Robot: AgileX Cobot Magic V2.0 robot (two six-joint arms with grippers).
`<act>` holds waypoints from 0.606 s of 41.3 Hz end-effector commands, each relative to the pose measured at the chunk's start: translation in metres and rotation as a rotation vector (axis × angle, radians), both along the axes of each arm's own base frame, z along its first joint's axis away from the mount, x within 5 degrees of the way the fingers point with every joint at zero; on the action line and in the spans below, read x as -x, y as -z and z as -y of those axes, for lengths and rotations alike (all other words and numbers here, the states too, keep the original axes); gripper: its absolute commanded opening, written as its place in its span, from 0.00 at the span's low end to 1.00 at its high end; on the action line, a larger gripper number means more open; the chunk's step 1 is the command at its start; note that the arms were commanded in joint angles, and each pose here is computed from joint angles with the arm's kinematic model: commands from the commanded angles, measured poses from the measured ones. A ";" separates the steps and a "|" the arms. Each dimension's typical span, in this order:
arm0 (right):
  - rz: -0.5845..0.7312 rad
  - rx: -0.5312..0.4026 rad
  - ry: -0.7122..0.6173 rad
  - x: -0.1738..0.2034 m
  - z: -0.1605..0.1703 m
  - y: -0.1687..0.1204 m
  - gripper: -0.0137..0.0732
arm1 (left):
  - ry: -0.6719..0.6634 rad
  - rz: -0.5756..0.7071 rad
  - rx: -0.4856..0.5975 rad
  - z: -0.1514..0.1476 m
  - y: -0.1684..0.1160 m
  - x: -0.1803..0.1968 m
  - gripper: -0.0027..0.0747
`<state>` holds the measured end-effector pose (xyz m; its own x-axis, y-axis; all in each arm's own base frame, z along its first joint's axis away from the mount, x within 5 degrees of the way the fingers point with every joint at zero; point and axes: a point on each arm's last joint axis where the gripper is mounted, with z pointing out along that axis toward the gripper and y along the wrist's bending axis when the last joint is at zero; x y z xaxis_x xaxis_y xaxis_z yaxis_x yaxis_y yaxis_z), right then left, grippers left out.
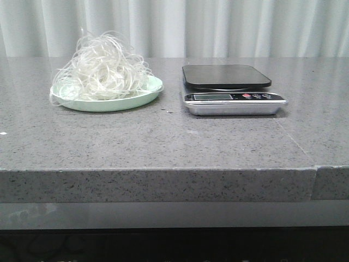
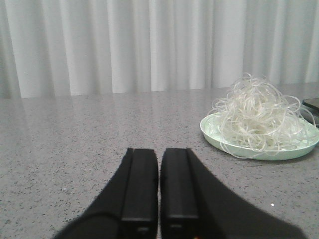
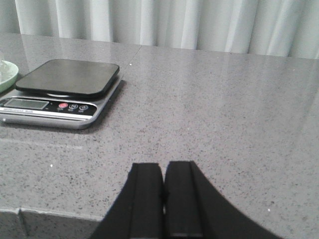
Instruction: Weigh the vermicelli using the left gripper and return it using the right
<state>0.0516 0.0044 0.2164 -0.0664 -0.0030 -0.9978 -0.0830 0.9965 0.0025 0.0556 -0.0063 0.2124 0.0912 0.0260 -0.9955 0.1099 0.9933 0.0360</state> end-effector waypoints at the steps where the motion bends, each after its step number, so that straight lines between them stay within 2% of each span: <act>1: 0.166 0.004 0.012 -0.001 0.001 -0.003 0.33 | 0.002 0.088 0.031 0.000 -0.006 0.002 0.22; 5: 0.197 -0.018 0.012 -0.003 0.001 0.005 0.33 | 0.002 0.088 0.031 0.000 -0.006 0.002 0.22; 25: 0.238 -0.023 0.053 -0.002 0.003 0.001 0.33 | 0.002 0.088 0.031 0.000 -0.006 0.002 0.22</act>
<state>0.0564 0.0030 0.2038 0.0602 0.0140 -0.9981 -0.0529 0.9985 0.0108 0.0556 -0.0063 0.2124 0.0912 0.0260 -0.9955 0.1099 0.9933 0.0360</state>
